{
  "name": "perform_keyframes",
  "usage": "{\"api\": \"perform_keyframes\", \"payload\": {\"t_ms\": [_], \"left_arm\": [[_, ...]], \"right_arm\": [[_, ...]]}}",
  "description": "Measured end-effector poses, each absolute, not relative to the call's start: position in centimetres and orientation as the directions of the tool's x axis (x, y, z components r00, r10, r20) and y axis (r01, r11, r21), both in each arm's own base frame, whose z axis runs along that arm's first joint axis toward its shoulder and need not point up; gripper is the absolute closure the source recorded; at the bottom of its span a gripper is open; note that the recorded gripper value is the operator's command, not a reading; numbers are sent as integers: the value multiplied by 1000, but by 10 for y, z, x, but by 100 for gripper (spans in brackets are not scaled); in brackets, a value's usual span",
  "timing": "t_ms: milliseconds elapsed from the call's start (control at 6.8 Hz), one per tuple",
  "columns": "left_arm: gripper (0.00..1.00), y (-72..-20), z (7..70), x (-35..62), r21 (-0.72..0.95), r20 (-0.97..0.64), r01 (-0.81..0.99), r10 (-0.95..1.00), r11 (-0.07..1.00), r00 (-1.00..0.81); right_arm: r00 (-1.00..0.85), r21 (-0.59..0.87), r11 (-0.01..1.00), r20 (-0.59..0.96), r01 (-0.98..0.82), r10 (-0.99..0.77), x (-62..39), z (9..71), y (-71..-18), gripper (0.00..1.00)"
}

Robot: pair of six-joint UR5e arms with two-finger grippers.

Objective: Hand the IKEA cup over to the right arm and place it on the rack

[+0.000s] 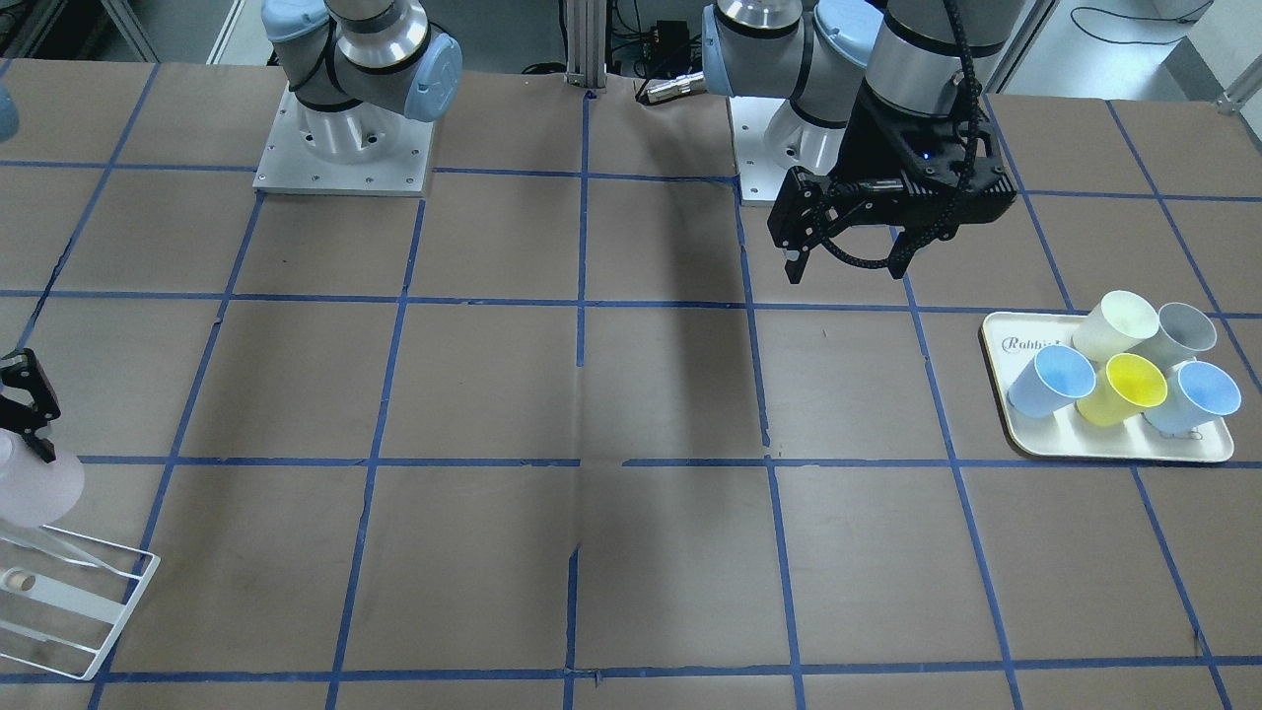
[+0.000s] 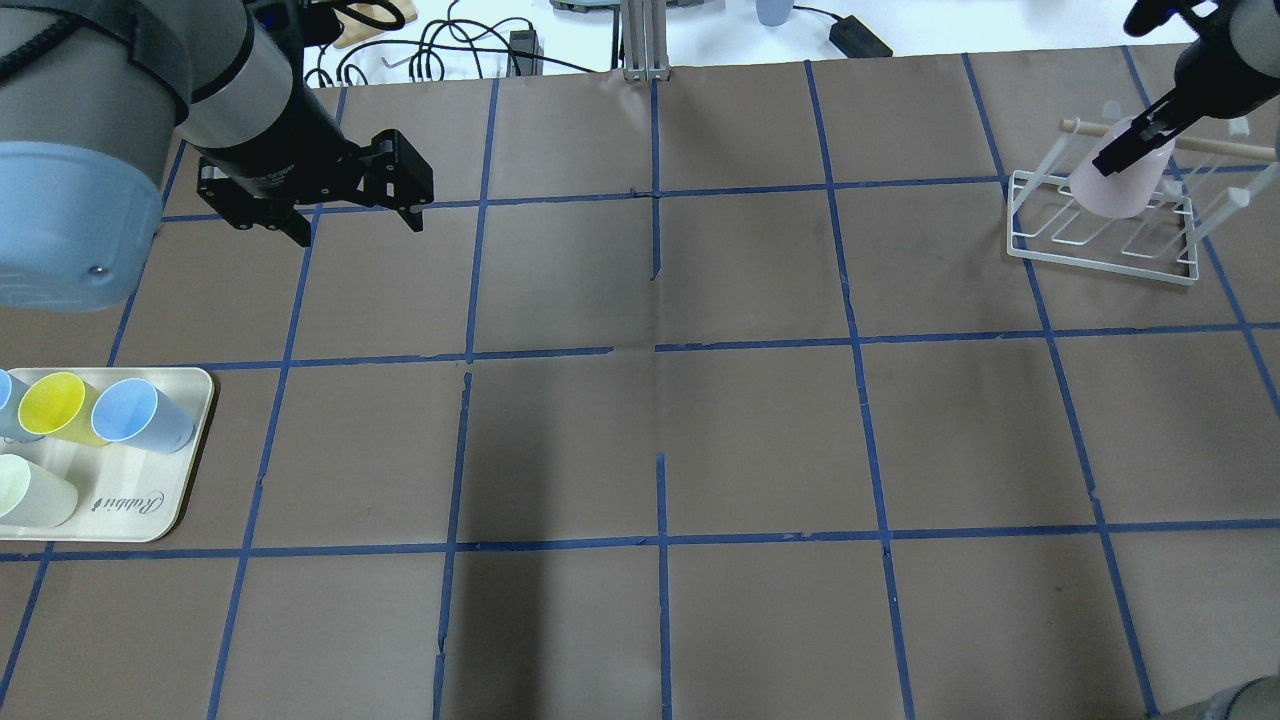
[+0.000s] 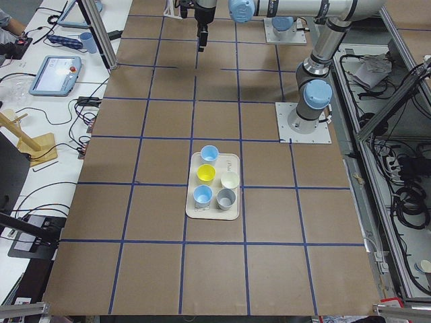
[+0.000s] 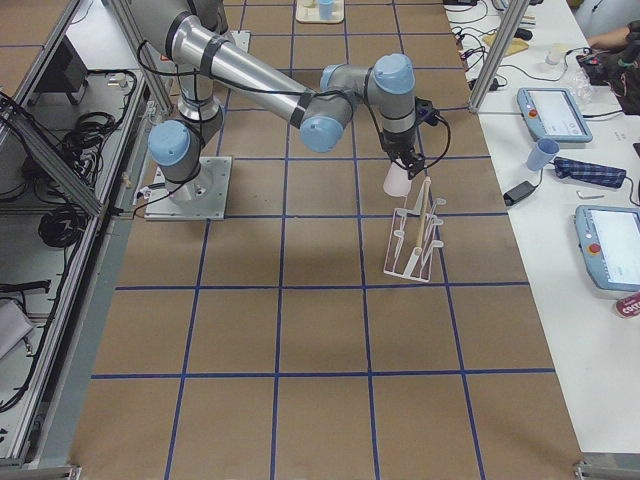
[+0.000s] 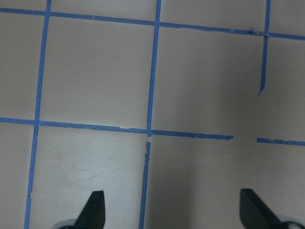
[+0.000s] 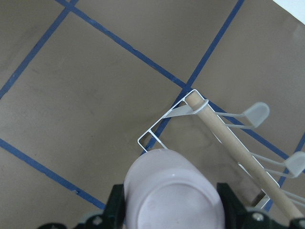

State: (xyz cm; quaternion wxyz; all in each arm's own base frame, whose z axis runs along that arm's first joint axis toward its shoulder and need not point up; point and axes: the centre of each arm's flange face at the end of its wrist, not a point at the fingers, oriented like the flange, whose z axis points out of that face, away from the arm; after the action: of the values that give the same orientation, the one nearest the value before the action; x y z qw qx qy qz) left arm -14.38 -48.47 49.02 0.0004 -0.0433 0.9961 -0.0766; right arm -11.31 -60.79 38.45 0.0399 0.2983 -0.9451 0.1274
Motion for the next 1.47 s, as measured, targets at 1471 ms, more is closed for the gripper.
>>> {"api": "perform_keyframes", "payload": {"t_ms": [1471], "left_arm": [[0, -481, 490, -138, -151, -33, -66, -72, 986, -997]], "right_arm": [[-823, -195, 799, 134, -569, -553, -122, 351, -620, 32]]}}
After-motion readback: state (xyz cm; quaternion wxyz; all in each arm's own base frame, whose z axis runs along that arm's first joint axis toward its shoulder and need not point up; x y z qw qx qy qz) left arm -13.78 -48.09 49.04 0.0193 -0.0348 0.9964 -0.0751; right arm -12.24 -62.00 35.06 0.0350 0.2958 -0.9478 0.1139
